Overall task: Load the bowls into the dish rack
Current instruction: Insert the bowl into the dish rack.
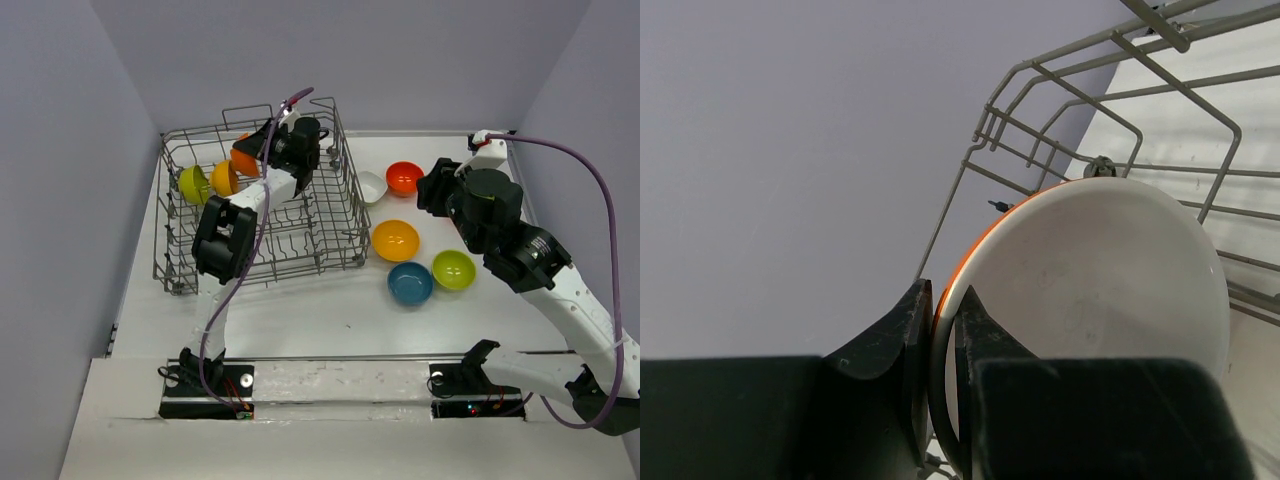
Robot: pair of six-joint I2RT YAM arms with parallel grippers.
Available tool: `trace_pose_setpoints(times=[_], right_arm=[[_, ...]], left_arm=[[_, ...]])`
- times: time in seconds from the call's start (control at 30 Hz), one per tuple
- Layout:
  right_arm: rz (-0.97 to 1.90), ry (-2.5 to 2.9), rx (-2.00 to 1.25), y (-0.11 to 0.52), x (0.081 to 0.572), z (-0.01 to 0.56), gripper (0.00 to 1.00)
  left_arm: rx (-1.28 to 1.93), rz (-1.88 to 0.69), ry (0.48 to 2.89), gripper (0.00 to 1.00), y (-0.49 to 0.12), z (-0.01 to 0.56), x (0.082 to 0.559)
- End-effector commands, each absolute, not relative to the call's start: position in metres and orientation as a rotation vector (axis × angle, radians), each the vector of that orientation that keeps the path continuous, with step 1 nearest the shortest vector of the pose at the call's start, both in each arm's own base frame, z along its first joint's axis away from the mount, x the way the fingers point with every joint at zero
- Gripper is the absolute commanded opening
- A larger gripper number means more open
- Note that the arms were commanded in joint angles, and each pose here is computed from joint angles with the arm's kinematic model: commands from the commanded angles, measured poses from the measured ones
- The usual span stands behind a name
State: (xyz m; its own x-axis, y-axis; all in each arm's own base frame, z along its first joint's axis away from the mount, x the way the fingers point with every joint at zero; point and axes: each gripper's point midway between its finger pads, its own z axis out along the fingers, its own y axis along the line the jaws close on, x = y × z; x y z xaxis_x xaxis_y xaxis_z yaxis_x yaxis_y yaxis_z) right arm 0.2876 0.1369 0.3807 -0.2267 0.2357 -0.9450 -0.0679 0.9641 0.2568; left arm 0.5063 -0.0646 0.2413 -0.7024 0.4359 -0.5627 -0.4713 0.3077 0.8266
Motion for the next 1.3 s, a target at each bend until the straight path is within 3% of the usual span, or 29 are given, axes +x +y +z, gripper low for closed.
trace_pose_setpoints(times=[0.0,0.47,1.27], right_arm=[[0.313,1.733,0.141,0.138,0.287,0.392,0.50],[0.310,1.738,0.139,0.138,0.287,0.389,0.51],[0.308,1.747,0.132,0.141,0.289,0.385,0.51]], left_arm=[[-0.111,1.462,1.788,0.00,-0.062,0.244,0.505],[-0.084,1.472,1.796,0.00,-0.064,0.232,0.508],[-0.040,1.483,1.807,0.13,-0.070,0.211,0.513]])
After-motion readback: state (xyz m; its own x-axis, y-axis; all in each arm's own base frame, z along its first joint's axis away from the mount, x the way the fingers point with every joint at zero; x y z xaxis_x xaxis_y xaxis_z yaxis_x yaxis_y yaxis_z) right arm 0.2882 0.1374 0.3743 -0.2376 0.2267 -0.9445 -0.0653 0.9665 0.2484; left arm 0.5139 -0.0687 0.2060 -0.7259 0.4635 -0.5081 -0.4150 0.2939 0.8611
